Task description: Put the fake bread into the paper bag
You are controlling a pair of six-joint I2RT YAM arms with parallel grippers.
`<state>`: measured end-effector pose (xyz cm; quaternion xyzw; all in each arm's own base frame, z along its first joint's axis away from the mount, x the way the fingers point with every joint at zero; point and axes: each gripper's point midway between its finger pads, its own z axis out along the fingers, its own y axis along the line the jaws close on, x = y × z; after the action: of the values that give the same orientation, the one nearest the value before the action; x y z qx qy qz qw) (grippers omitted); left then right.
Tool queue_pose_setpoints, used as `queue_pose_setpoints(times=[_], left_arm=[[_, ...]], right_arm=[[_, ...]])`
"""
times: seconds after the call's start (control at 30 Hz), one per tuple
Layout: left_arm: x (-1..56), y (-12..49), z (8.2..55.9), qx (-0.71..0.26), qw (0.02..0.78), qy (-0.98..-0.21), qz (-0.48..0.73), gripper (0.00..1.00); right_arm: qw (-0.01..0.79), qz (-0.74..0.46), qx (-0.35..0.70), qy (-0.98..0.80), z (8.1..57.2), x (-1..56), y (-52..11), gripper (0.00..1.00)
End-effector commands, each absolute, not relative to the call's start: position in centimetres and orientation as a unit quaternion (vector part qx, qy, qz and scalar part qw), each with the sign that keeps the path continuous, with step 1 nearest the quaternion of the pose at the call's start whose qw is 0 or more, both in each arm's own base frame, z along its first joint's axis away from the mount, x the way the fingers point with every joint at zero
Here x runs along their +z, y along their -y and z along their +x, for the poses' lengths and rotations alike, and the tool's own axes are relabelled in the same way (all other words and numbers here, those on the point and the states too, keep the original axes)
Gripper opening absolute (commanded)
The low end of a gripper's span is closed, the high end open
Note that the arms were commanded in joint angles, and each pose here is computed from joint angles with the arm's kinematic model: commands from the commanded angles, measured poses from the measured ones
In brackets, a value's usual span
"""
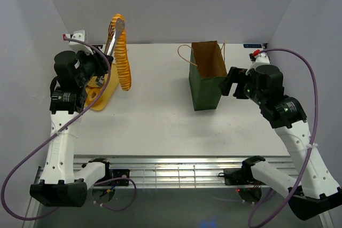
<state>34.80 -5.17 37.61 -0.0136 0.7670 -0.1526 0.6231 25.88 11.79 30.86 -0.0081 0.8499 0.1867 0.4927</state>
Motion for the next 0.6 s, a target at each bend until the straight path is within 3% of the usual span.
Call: queue_pose_setpoints(times=[0.0,0.27,0.47,0.57], left_arm=[[46.1,8.5,31.7,-0.256,0.685,-0.681,0.032,0.32],[54.1,12.5,27.9,-0.401,0.721,-0.557,0.093,0.33],[55.7,14.7,26.6,-0.499,0.702,-0.494,0.119,0.32],[56.6,16.3,26.2,-0.527,0.695,-0.471,0.132,0.32]], right_arm=[[0.525,0.008,0.147,-0.838,27.7,33.1,-10.6,0.91],[0.527,0.010,0.112,-0.842,31.2,34.1,-10.7,0.94],[0.515,0.001,0.143,-0.845,33.2,34.3,-12.3,1.00],[0.514,0.000,0.152,-0.844,34.0,34.3,-12.8,0.91]])
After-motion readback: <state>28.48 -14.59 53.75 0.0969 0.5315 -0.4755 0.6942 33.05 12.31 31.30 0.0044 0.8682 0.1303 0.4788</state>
